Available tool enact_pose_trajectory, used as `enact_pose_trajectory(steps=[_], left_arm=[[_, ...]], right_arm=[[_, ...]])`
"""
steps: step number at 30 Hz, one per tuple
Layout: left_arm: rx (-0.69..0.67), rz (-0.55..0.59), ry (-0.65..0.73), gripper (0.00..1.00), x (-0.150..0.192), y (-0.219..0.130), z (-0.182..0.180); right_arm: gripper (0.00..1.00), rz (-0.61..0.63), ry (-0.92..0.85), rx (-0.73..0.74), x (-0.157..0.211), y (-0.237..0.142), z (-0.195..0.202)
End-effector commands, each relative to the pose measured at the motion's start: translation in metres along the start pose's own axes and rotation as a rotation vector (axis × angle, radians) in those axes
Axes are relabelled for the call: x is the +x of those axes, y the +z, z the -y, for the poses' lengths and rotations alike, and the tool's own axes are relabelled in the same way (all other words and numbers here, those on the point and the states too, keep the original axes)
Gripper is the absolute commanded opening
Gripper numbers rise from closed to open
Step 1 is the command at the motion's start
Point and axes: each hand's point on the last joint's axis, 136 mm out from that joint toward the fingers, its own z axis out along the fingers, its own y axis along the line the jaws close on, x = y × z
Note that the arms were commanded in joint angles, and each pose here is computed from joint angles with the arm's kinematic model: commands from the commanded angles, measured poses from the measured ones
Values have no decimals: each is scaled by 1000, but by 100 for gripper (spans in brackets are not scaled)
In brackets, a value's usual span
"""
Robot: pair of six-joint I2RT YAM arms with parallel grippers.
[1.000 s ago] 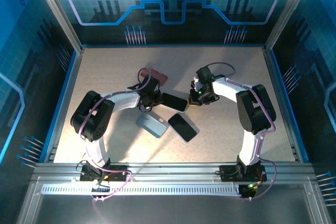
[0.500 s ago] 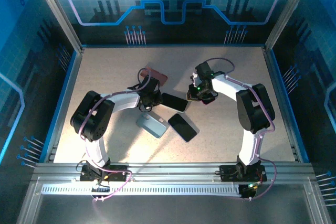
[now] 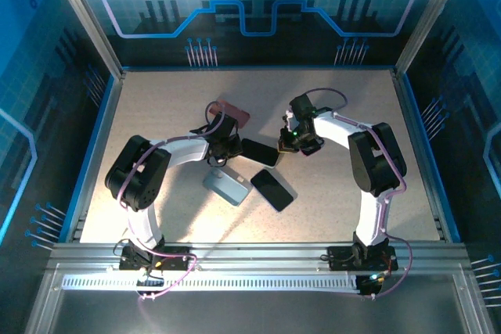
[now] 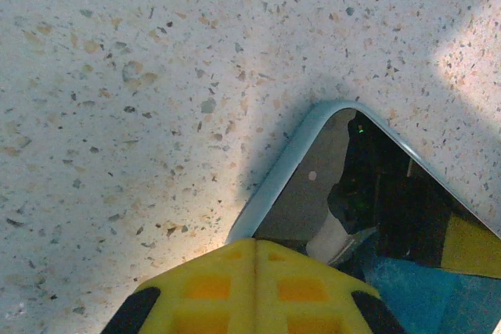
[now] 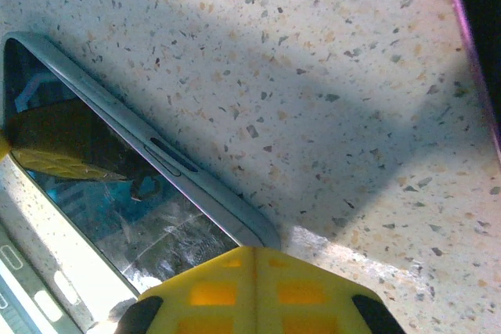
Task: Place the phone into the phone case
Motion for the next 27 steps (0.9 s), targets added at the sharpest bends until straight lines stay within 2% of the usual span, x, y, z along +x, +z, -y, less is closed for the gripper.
enact_pose_trajectory(steps=[1,16,27], left_arm=[[-123,-98,11,0,32,14,-37],[-111,-97,-2,0,34,18,-37],[-114,-101,-5,0,34,20,-37]], right_arm=[[0,-100,-15,53,28,26,10],[0,-278,-7,163,101,72,35],[0,-356,17,188,130,98,51]])
